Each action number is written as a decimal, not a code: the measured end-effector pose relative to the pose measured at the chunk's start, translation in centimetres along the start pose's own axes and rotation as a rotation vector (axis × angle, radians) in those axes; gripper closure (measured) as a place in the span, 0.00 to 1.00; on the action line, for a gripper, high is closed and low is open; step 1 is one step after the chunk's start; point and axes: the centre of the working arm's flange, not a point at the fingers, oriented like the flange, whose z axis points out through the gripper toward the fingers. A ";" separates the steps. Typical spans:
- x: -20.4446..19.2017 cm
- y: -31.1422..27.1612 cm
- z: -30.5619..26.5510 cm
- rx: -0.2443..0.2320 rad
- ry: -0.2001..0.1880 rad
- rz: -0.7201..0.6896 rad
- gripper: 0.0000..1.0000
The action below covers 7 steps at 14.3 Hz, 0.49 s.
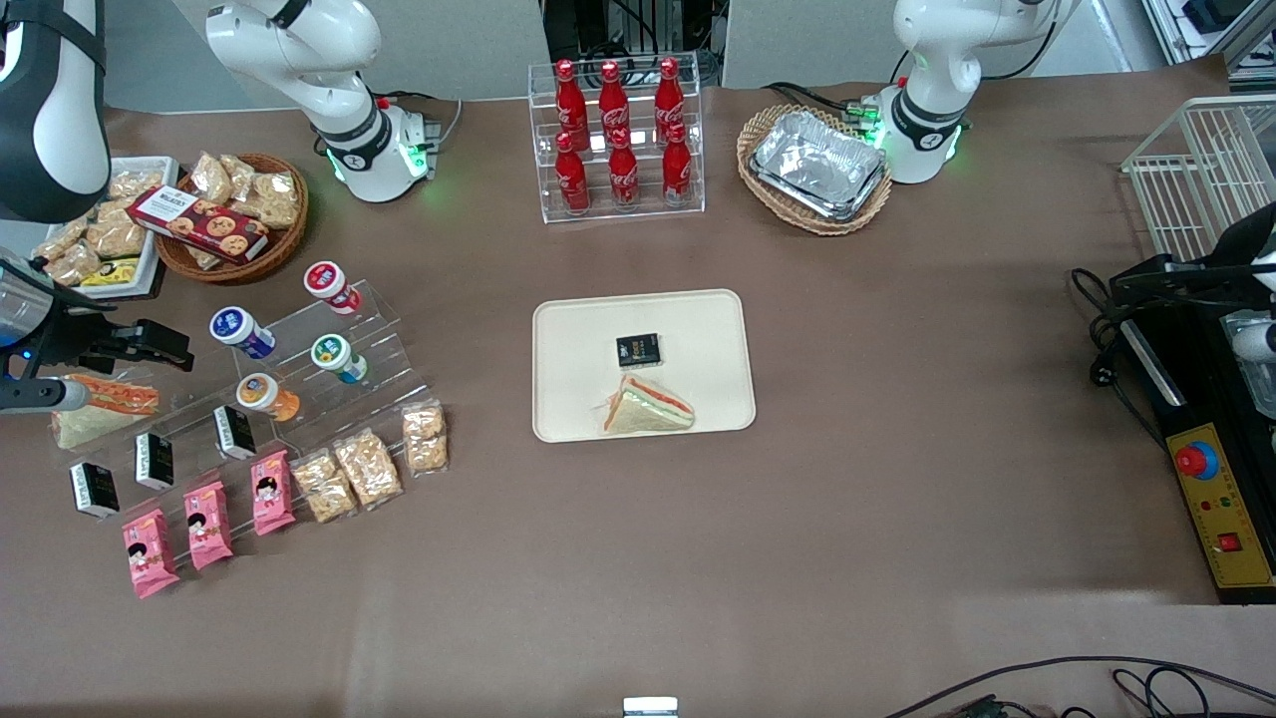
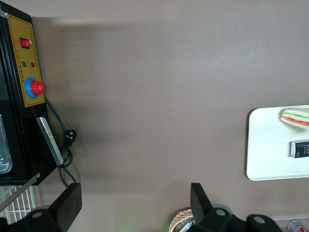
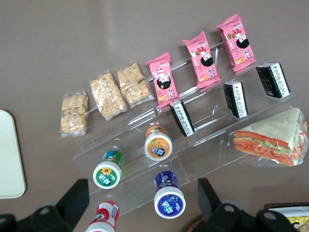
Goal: Place green gum on tray
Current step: 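Move the right gripper over the acrylic rack toward the gum bottles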
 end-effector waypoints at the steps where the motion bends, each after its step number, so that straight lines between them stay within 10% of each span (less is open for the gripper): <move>1: 0.0 0.0 0.0 0.000 0.001 0.000 0.00; 7: 0.0 0.0 -0.1 0.000 0.003 -0.001 0.00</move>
